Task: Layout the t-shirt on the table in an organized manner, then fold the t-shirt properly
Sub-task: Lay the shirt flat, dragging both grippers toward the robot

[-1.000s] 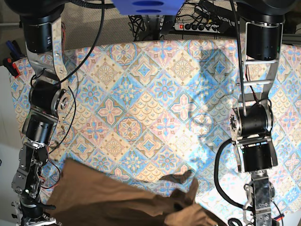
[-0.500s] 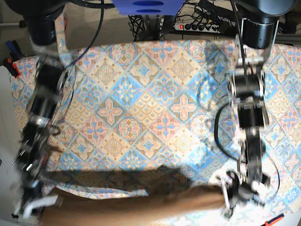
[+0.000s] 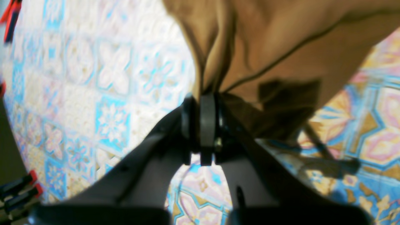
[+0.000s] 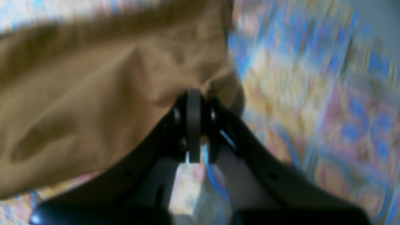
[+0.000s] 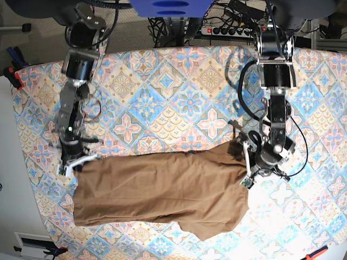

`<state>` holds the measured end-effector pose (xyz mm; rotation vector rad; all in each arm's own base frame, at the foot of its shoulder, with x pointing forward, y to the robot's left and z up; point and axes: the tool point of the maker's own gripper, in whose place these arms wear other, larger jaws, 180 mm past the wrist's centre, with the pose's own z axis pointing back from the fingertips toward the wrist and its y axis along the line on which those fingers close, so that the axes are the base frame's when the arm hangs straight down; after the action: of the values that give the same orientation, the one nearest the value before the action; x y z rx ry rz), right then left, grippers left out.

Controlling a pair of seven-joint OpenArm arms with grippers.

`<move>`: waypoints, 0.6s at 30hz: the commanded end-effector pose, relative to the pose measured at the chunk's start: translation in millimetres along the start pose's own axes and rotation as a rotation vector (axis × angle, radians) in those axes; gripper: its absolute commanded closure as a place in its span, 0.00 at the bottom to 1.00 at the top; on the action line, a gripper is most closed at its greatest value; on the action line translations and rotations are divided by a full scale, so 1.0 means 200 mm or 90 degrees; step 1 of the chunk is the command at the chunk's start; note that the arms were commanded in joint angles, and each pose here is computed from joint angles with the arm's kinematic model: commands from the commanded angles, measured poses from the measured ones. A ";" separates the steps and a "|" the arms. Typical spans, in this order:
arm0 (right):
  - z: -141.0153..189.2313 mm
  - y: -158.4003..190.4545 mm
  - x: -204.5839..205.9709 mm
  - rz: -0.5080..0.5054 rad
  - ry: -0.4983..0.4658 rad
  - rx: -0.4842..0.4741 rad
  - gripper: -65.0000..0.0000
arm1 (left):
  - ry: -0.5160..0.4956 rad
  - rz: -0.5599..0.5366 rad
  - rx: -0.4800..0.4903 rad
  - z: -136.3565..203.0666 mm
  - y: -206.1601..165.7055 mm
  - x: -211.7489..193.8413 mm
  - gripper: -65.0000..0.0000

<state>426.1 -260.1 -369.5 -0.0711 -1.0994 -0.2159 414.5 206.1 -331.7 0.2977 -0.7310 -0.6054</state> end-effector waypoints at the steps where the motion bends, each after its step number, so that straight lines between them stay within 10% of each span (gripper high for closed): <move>1: 0.00 -0.05 0.19 -0.004 -0.069 -0.011 1.00 | -0.004 -0.006 0.032 0.04 0.09 0.01 1.00; 18: 0.34 -0.18 -0.09 0.006 -0.054 -0.057 1.00 | 0.141 -0.058 -0.010 0.21 -0.22 -0.52 1.00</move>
<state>334.1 -272.7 -386.0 -0.1445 -1.0713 -0.2590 300.9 227.3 -386.0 0.3526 -0.4820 -0.6569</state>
